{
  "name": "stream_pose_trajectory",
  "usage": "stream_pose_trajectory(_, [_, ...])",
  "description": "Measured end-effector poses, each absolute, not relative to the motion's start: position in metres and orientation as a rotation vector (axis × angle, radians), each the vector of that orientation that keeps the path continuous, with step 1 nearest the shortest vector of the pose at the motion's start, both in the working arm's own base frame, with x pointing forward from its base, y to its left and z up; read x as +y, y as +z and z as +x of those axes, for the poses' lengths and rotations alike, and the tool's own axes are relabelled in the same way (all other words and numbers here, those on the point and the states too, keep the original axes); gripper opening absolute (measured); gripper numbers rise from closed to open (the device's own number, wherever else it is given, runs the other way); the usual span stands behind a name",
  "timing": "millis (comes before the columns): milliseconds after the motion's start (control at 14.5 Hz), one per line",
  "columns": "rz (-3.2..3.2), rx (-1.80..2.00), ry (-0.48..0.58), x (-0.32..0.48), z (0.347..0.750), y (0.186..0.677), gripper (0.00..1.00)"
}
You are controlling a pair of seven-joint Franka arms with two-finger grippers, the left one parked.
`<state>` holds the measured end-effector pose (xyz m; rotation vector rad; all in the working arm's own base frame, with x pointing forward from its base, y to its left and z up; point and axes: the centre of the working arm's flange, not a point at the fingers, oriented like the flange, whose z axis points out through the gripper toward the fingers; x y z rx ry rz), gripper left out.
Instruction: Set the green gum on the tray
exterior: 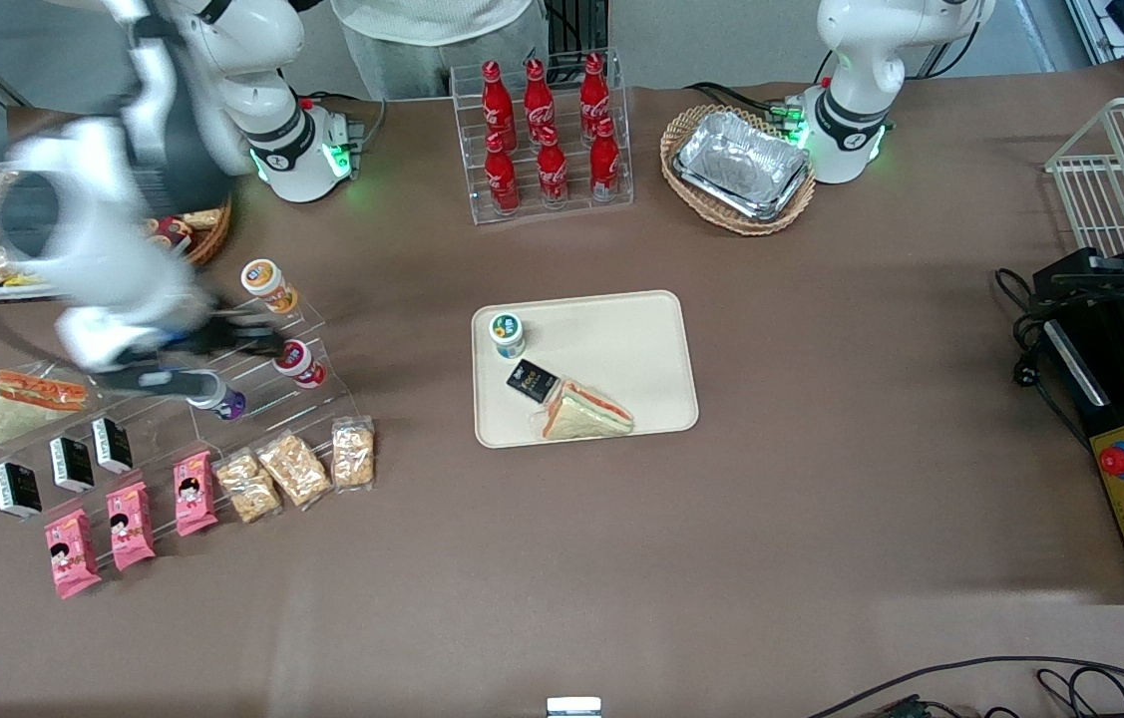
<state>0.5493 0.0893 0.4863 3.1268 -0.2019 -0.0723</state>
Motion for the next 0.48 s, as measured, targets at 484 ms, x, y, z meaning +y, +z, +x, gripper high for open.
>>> stream_pose_trajectory(484, [3.133,-0.207,0.073,-0.078,0.564,0.581,1.00])
